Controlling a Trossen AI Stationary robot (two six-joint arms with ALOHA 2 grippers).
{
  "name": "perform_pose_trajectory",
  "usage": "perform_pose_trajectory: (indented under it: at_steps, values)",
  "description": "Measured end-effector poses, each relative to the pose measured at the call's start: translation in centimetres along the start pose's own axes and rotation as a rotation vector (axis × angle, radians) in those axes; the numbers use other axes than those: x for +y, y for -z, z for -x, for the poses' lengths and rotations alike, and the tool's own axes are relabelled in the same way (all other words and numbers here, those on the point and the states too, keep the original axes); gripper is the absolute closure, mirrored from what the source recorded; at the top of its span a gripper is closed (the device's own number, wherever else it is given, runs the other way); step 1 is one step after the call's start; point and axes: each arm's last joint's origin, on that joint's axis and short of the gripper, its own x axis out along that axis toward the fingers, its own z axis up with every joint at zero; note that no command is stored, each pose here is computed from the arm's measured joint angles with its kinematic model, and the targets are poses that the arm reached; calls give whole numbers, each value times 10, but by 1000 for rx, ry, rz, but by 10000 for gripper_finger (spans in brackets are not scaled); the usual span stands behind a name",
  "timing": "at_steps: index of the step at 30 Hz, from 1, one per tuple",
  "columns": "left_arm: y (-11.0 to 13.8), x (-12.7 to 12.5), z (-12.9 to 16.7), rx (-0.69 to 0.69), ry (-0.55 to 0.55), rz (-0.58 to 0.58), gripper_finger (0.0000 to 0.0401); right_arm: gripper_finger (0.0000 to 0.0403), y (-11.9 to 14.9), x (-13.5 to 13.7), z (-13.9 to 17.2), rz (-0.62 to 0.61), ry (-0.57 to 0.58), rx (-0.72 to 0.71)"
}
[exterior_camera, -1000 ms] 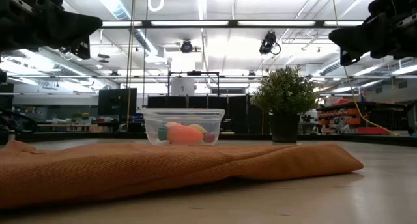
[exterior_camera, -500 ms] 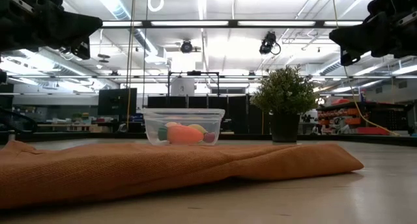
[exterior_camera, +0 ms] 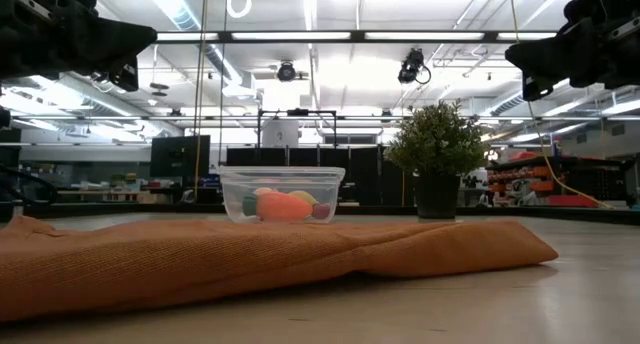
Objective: Pick and placing Produce into tupperware
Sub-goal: Return to Home Position
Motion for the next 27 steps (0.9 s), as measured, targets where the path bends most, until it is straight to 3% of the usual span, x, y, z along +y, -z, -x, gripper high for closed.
perform_pose_trajectory:
  at_steps: [27]
  values:
    - [0,0,0,0,0,0,373,403,-1,0,0,0,0,-2]
